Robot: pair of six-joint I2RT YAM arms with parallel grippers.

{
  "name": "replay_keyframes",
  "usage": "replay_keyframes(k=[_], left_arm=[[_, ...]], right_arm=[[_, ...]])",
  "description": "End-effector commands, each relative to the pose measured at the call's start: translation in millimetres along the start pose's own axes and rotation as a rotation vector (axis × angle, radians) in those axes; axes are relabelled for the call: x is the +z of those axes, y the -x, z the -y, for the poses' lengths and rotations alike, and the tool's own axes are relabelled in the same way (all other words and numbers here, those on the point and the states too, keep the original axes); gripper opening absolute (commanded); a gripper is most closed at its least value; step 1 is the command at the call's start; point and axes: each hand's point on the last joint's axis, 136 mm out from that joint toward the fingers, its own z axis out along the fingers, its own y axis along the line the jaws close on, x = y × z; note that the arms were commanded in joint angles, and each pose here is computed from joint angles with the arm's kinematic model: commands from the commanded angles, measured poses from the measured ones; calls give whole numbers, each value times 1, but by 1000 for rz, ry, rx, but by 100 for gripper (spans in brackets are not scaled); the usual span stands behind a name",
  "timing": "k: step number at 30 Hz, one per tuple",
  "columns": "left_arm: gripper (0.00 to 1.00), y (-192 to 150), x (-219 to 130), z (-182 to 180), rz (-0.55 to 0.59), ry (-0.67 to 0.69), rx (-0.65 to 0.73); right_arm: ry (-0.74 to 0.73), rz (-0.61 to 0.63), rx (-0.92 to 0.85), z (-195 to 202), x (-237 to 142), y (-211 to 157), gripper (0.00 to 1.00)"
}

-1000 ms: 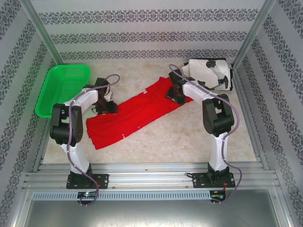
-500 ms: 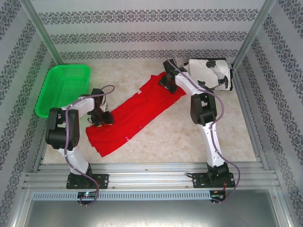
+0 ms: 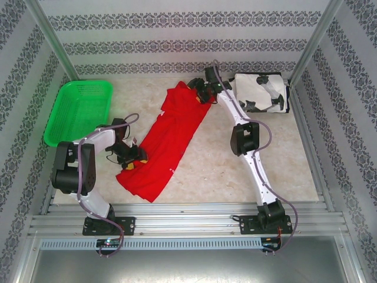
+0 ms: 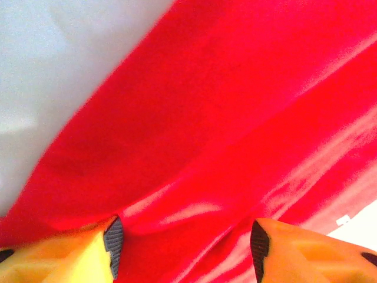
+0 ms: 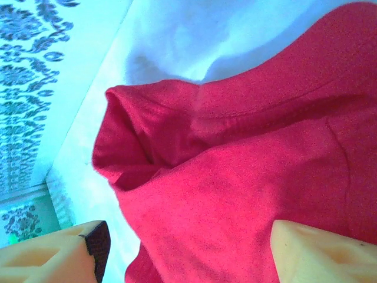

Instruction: Fold and stack the t-shirts

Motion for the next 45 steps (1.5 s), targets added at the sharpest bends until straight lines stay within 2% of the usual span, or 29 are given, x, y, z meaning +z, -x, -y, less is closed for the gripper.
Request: replay_keyframes(k=[1,5,9,13,15,19,23,27,32,37,41,45], left_arm=[[61,-19,-11,10,-52,-53,-43],[63,-1,-32,13,48,-5,-2],[64,24,-50,17,143,45,48],[62,39,-52,8,156,125,96],[58,42,-49,3,168,155,121],[52,33,-37,-7,134,185,150],[47,14,-22,-16,93,202,154],[46,-5,-9,-22,48,192,135],[43,-24,9,-23,-17,195,137],[42,-41,26,-10,-77,158,138],[42,-51,42,10,-129,125,158],[43,-50,57,43,-148,57,175]], right_arm=[[69,-4,-159,-67,-77,-12,74],[-63,-16,-279,-55,-121,-55,76],[-201,1,-322,-18,-138,-96,75],[-254,-41,-282,10,-118,-124,68],[-271,-56,-285,15,-105,-134,65],[-312,-62,-246,32,-78,-140,56],[-382,-53,-232,52,-58,-135,50],[-450,-33,-196,72,-42,-125,45],[-462,-17,-143,78,-24,-113,48],[-362,-9,-82,64,-6,-80,55],[-209,-73,-25,41,16,-57,55],[-130,-68,43,44,26,-31,55]])
